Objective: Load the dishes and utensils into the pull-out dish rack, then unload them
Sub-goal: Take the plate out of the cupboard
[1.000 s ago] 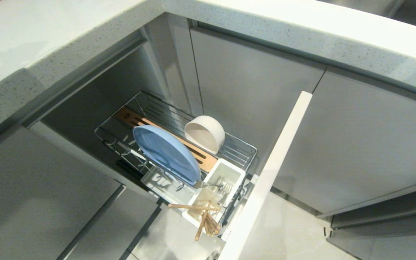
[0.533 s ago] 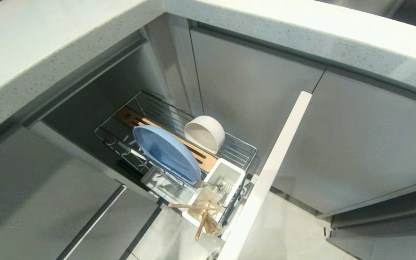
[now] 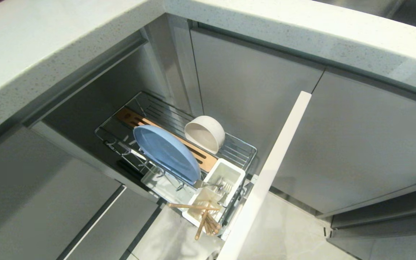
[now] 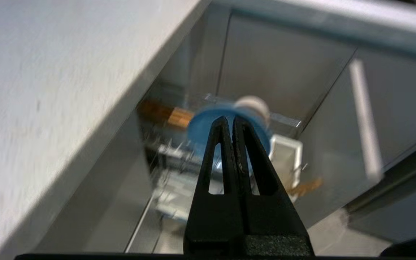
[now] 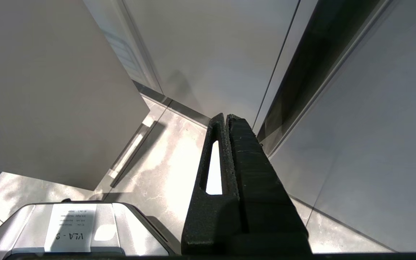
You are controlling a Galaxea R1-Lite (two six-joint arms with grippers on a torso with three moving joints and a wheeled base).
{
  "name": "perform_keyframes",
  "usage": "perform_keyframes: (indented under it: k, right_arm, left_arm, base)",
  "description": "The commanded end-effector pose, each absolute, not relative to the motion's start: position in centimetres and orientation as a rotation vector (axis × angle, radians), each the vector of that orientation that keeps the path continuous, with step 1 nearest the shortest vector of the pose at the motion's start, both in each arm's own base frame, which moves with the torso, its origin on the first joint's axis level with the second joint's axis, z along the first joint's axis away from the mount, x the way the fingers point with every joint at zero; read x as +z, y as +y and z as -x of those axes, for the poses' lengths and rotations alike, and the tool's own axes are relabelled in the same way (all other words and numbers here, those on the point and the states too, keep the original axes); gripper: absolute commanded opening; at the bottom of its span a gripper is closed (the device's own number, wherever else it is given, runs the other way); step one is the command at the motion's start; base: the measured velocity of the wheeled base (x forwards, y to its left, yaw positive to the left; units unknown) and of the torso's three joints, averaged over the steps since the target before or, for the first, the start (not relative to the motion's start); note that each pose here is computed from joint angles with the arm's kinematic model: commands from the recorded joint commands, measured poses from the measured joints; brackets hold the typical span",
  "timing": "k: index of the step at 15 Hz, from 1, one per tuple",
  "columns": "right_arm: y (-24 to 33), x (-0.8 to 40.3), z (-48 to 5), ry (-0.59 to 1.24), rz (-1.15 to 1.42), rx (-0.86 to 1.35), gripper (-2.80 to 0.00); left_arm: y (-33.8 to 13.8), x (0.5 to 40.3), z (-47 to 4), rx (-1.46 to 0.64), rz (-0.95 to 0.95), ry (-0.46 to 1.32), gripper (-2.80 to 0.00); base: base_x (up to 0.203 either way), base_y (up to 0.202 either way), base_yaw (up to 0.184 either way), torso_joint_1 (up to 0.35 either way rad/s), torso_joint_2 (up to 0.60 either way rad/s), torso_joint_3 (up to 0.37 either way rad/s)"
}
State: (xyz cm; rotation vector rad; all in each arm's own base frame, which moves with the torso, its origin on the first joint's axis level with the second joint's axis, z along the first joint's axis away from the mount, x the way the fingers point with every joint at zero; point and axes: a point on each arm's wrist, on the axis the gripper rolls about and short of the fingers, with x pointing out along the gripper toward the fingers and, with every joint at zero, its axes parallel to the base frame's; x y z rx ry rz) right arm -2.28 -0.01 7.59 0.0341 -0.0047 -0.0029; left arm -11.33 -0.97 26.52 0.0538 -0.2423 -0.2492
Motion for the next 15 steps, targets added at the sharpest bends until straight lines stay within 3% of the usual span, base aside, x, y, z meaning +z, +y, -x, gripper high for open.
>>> perform_keyframes:
  k: [1, 11, 15]
  right_arm:
    - [0.0, 7.5, 2.3, -0.008, -0.034, -0.003, -2.8]
    - [0.0, 7.5, 2.3, -0.007, -0.034, -0.002, -2.8]
    - [0.0, 7.5, 2.3, -0.007, -0.034, -0.003, -2.8]
  left_arm:
    - [-0.5, 21.1, 12.1, -0.206, -0.06, -0.242, -2.8]
    - [-0.1, 9.6, 2.7, -0.069, 0.086, -0.13, -2.8]
    - [-0.1, 8.1, 2.1, -0.041, 0.12, -0.093, -2.8]
  base:
    - [0.0, 0.0, 0.0, 0.0, 0.0, 0.0]
    - [0.0, 0.0, 0.0, 0.0, 0.0, 0.0]
    - [0.0, 0.0, 0.0, 0.0, 0.0, 0.0]
